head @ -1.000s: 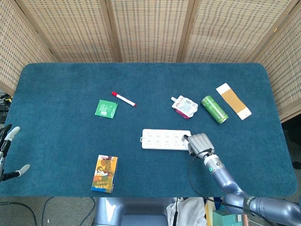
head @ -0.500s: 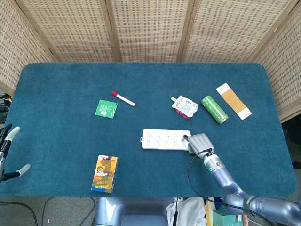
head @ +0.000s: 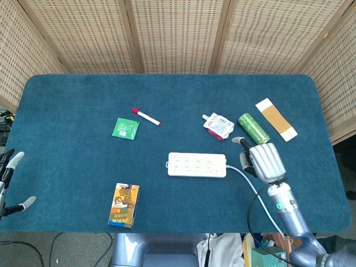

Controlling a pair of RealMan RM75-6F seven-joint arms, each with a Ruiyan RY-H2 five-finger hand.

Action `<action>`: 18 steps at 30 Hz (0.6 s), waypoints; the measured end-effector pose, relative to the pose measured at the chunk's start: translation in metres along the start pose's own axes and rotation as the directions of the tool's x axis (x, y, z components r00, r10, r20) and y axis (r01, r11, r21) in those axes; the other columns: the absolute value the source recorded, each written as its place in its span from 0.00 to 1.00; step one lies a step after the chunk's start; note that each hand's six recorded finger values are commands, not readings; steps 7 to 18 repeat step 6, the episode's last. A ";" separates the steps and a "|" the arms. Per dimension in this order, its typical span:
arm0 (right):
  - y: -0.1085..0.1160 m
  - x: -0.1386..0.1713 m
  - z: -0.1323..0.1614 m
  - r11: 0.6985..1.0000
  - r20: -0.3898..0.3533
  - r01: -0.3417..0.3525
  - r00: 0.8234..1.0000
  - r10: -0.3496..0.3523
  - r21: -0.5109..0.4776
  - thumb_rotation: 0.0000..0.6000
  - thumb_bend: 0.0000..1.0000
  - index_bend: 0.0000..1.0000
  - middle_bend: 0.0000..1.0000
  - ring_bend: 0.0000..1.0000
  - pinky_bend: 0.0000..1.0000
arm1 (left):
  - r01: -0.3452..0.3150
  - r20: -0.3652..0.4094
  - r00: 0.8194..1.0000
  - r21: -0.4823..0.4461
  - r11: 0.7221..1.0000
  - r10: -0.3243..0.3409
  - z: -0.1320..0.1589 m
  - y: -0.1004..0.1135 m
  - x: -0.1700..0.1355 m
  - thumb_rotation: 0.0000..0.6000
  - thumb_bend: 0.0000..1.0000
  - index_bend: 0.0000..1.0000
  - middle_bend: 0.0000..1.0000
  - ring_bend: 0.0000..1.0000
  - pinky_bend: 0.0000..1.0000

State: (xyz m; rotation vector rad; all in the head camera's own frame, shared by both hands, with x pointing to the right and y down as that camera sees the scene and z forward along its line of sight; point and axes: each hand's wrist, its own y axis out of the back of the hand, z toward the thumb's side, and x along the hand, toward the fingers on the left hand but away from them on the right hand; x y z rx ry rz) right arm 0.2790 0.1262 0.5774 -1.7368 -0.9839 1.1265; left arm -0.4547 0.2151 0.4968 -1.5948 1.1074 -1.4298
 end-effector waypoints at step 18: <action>-0.003 0.064 -0.040 0.997 0.114 -0.030 0.993 0.022 0.065 1.00 0.00 0.00 0.00 0.00 0.00 | -0.003 -0.002 1.000 0.011 1.000 0.003 -0.001 -0.002 -0.003 1.00 0.00 0.00 0.00 0.00 0.00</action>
